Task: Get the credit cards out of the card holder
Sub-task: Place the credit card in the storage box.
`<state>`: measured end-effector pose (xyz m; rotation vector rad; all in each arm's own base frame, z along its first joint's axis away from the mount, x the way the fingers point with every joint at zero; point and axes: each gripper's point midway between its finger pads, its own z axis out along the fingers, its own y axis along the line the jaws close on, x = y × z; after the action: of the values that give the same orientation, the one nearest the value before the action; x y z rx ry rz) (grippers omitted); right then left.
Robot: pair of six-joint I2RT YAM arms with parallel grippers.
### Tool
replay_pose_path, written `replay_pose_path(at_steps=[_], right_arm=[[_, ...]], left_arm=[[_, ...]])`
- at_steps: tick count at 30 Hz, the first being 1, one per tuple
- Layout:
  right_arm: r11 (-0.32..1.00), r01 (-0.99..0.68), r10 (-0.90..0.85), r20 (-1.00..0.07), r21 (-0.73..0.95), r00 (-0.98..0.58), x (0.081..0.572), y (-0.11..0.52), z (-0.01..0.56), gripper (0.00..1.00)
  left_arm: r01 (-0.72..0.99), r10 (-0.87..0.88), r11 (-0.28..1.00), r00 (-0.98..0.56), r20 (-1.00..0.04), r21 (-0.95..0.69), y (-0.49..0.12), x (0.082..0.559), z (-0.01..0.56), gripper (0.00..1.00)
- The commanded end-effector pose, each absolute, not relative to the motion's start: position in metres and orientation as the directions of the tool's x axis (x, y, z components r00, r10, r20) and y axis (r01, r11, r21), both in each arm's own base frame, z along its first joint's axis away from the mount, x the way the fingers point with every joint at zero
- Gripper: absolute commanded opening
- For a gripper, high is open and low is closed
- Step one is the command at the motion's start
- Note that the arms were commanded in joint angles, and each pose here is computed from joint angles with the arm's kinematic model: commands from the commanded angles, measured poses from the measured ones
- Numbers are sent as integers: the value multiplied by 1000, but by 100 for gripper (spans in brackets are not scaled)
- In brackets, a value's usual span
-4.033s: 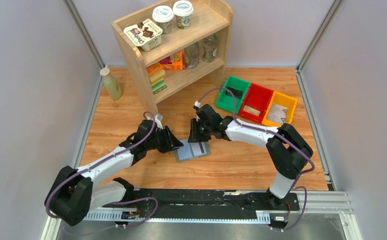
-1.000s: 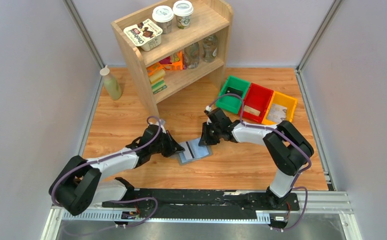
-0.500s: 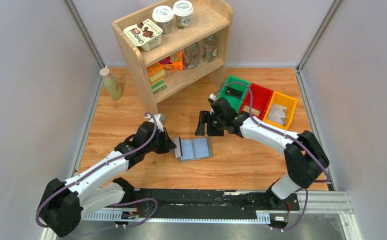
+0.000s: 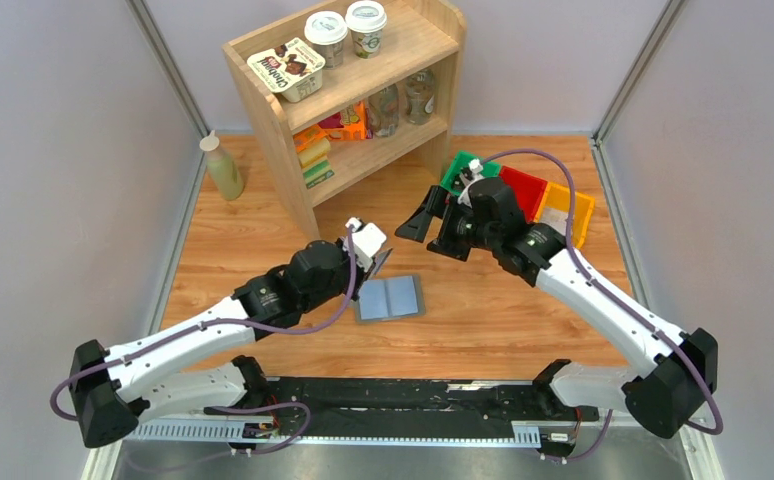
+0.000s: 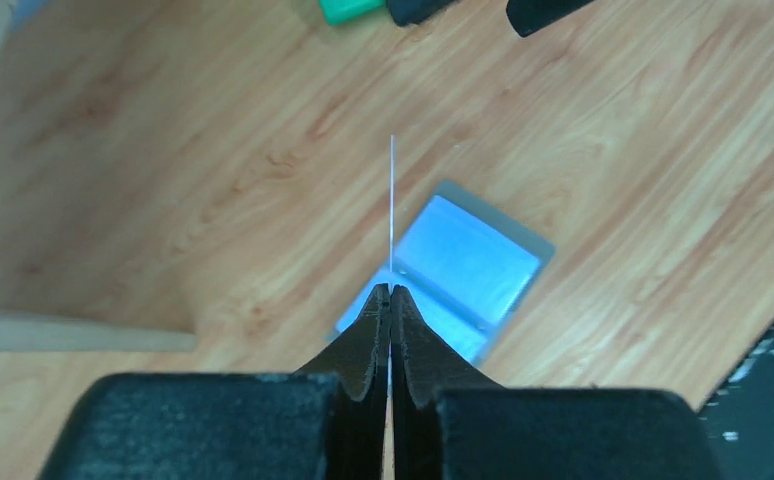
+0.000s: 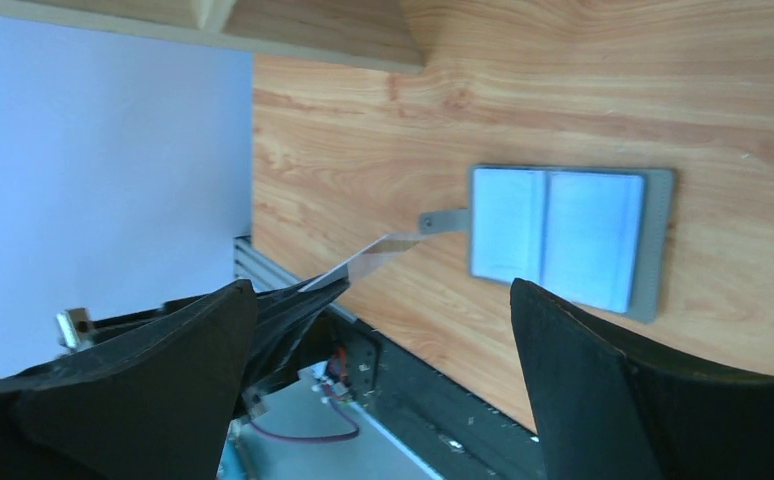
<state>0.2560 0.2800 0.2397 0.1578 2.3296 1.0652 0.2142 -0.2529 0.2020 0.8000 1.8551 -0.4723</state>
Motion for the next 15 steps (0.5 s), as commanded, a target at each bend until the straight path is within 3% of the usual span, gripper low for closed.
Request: replay_pose_path(at_steps=[1,9,15], right_arm=[[559,-58,401,-331,827,-854,244,289,270,100],[544,13,388,-238,839,-891,240,299,246,95],[547,45,375,-196,836,-906,238,304,230,73]], left_arm=[[658,493,658,-7,-870,367,-252,232,232,0],[609,587,555,196,-786,566,-287,232,249,0],[576,589,540,262,-765,614,-300,236,260,0]])
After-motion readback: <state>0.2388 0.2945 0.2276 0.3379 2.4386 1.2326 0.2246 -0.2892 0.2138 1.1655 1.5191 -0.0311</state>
